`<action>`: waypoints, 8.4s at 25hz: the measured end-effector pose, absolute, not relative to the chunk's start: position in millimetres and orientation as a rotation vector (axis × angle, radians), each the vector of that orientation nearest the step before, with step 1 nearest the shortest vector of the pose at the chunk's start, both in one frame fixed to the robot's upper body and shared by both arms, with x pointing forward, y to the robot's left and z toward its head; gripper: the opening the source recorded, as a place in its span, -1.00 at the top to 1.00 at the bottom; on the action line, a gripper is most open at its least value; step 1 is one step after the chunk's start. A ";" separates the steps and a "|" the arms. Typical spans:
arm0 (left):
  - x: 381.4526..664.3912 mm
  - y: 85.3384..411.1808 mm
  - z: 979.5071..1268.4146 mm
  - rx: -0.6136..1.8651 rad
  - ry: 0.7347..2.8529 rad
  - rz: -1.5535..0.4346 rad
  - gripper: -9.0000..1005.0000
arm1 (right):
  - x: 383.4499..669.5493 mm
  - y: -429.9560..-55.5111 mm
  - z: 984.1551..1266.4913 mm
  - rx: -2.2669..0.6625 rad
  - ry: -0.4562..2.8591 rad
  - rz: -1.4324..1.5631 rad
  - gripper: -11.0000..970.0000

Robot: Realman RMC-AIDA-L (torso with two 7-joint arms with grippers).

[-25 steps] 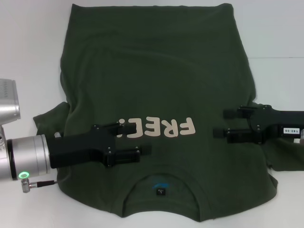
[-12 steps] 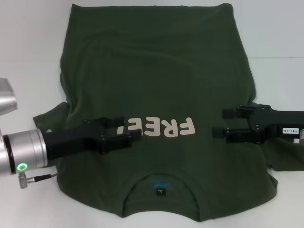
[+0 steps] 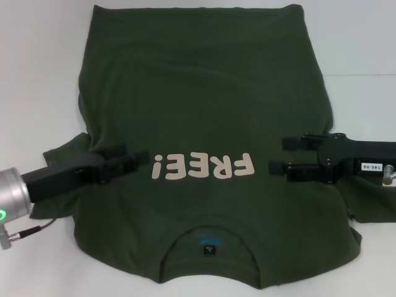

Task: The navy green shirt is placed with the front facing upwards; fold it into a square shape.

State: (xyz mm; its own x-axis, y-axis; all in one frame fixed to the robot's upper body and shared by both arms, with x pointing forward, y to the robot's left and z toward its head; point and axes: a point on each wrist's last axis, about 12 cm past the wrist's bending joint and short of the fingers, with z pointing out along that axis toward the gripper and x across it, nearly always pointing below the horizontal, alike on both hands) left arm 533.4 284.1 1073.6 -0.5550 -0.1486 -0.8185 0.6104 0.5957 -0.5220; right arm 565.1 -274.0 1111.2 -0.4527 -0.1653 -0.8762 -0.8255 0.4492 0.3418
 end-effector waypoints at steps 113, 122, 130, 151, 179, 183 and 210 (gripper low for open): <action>536.1 396.9 1064.0 0.006 2.149 -0.395 0.95 | 567.7 -251.2 1113.1 -0.781 1.824 1.123 -0.78; 540.1 406.5 1070.9 0.012 2.147 -0.326 0.92 | 566.6 -249.5 1111.6 -0.776 1.826 1.137 -0.77; 546.9 408.8 1078.1 0.034 2.135 -0.286 0.89 | 566.3 -249.1 1111.3 -0.776 1.827 1.143 -0.77; 544.9 395.2 1090.9 0.130 2.124 -0.424 0.83 | 565.8 -248.0 1109.1 -0.767 1.832 1.152 -0.75; 579.0 283.0 1093.0 0.308 2.170 -0.874 0.74 | 564.7 -247.8 1107.8 -0.781 1.829 1.146 -0.73; 583.2 270.7 1081.8 0.268 2.189 -0.901 0.73 | 564.7 -247.7 1107.7 -0.782 1.829 1.146 -0.73; 587.5 298.2 1065.6 0.067 2.182 -0.673 -0.77 | 566.5 -250.1 1109.9 -0.772 1.830 1.142 -0.71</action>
State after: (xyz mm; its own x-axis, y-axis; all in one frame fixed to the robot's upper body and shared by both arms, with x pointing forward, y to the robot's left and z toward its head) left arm 587.5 298.2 1065.6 -0.6531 -0.1765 -0.7364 0.2689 0.8550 -0.4435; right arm 566.5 -250.1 1109.9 -0.4713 -0.0720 -0.8790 -0.8212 0.3993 0.4076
